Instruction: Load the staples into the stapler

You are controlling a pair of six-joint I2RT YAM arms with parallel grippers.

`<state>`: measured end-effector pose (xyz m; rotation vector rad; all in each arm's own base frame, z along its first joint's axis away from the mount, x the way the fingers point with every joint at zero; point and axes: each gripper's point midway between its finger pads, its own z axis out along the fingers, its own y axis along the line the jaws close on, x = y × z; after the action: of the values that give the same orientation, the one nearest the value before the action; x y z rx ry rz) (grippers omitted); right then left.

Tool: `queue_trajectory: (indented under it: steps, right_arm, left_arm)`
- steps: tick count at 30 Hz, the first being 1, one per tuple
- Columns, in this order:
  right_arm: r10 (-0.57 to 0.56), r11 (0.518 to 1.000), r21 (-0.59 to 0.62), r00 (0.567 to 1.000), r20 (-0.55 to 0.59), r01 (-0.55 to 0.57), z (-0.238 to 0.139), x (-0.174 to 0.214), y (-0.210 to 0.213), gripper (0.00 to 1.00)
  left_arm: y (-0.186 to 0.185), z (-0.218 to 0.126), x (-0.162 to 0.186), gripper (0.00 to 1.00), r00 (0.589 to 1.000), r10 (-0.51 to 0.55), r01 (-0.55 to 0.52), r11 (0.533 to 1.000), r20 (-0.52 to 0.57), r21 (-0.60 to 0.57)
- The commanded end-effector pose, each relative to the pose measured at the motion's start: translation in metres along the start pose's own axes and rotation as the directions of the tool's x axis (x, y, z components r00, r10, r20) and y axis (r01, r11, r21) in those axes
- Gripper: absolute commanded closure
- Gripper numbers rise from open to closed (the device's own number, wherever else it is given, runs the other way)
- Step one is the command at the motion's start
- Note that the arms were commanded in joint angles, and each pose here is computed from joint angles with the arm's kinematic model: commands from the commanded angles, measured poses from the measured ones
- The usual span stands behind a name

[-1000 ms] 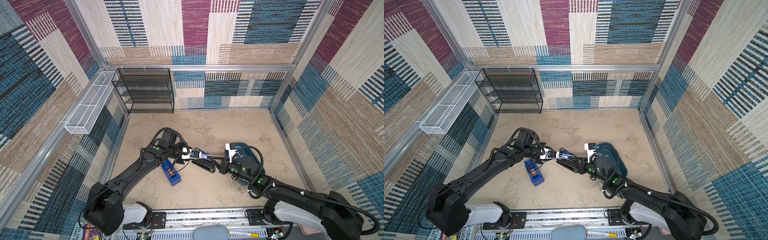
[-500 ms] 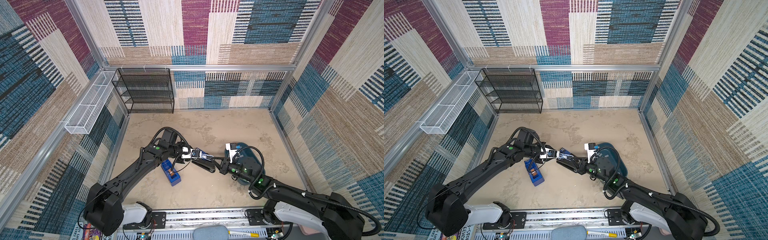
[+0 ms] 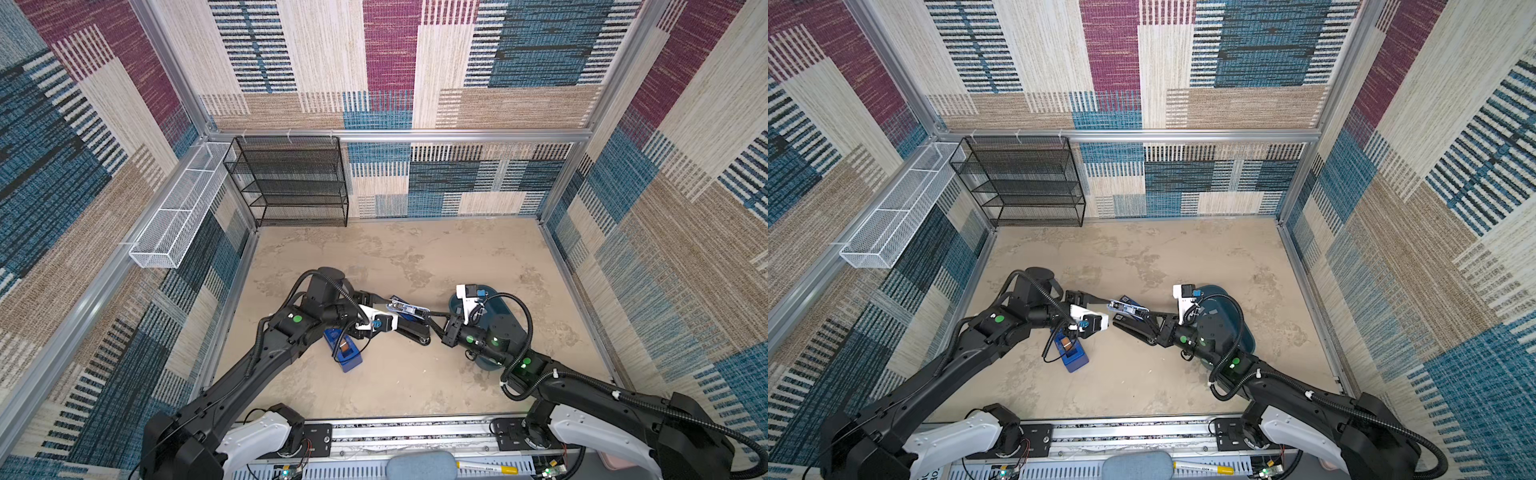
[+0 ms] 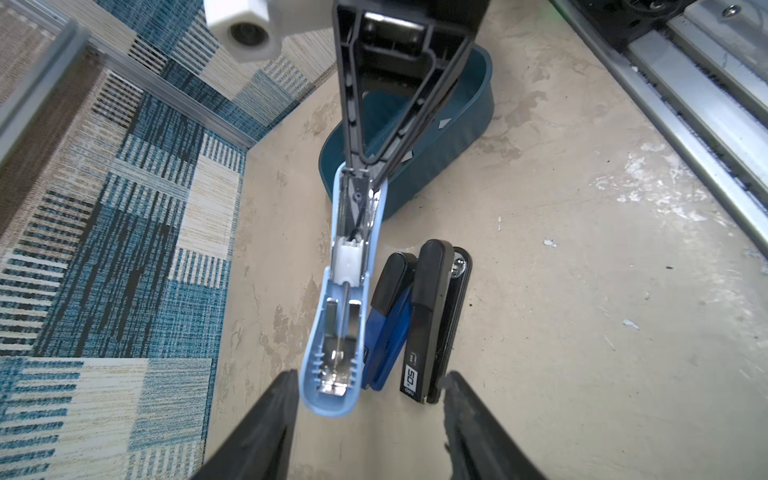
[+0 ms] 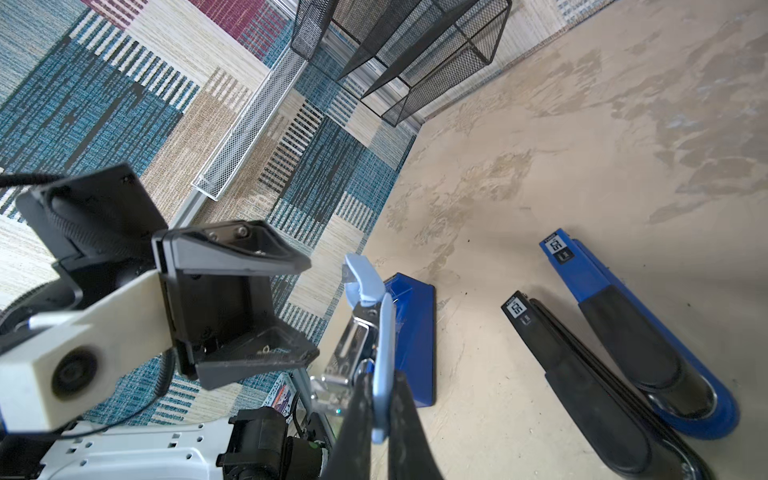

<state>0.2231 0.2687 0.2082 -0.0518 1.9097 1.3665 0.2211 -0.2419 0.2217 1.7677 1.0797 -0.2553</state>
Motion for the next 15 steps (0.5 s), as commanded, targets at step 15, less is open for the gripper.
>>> queue_trajectory:
  steps: [15]
  right_arm:
    - [0.027, 0.996, -0.081, 1.000, -0.010, -0.028, 0.018, -0.002, 0.014, 1.00]
  left_arm:
    - [-0.001, 0.032, -0.018, 0.42, 0.995, 0.084, -0.079, 0.993, -0.057, 0.086]
